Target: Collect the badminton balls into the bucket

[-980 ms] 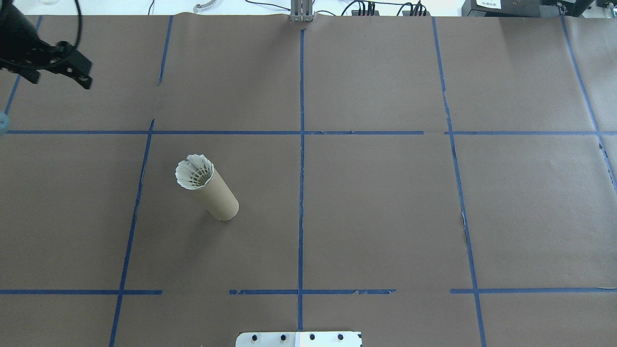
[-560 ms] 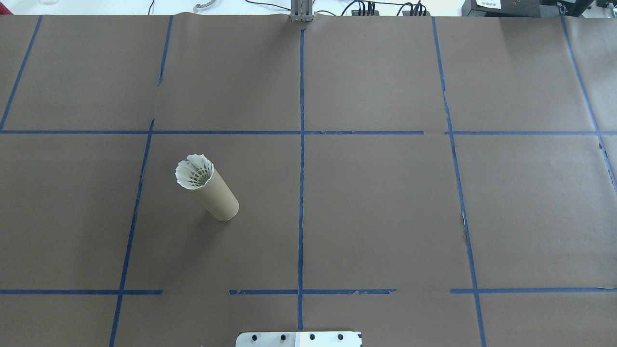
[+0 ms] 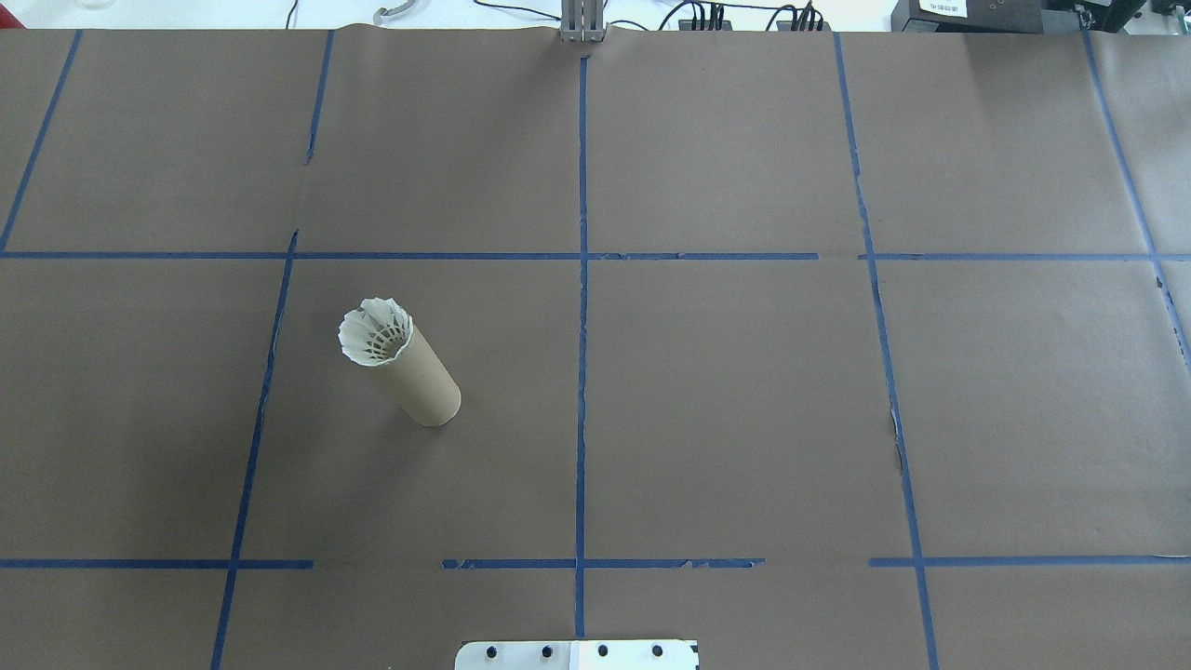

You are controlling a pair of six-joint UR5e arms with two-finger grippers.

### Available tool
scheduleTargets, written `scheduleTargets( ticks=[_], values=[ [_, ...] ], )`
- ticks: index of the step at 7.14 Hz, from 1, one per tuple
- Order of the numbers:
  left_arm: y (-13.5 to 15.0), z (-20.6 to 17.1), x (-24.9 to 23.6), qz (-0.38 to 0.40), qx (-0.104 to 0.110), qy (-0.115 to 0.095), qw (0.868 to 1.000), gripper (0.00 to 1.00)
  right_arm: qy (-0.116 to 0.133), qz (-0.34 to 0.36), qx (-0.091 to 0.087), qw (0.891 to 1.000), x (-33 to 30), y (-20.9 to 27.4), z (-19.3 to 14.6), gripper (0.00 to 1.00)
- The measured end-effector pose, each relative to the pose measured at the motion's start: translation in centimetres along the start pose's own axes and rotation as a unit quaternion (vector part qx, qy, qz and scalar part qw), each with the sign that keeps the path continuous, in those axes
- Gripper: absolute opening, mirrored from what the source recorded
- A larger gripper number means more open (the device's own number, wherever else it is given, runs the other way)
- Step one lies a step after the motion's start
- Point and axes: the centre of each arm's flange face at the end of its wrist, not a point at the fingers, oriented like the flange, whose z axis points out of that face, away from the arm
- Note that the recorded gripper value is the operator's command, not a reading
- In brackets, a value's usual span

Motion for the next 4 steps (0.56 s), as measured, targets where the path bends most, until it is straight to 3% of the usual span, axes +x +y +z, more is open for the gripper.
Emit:
scheduleTargets(
  ticks=[2,3,4],
  values=[
    [4.3,3.7,-3.4,-0.057,-0.030,0.074,0.995,1.00,0.000,0.000,0.000,1.000,0.0,0.0,0.0,1.00],
    [5.5,4.8,-4.1,-0.071,-0.038,0.092,0.993,1.00,0.000,0.000,0.000,1.000,0.0,0.0,0.0,1.00],
    [6.2,5.2,-4.3,-0.074,-0.043,0.094,0.992,1.00,0.000,0.000,0.000,1.000,0.0,0.0,0.0,1.00]
  ],
)
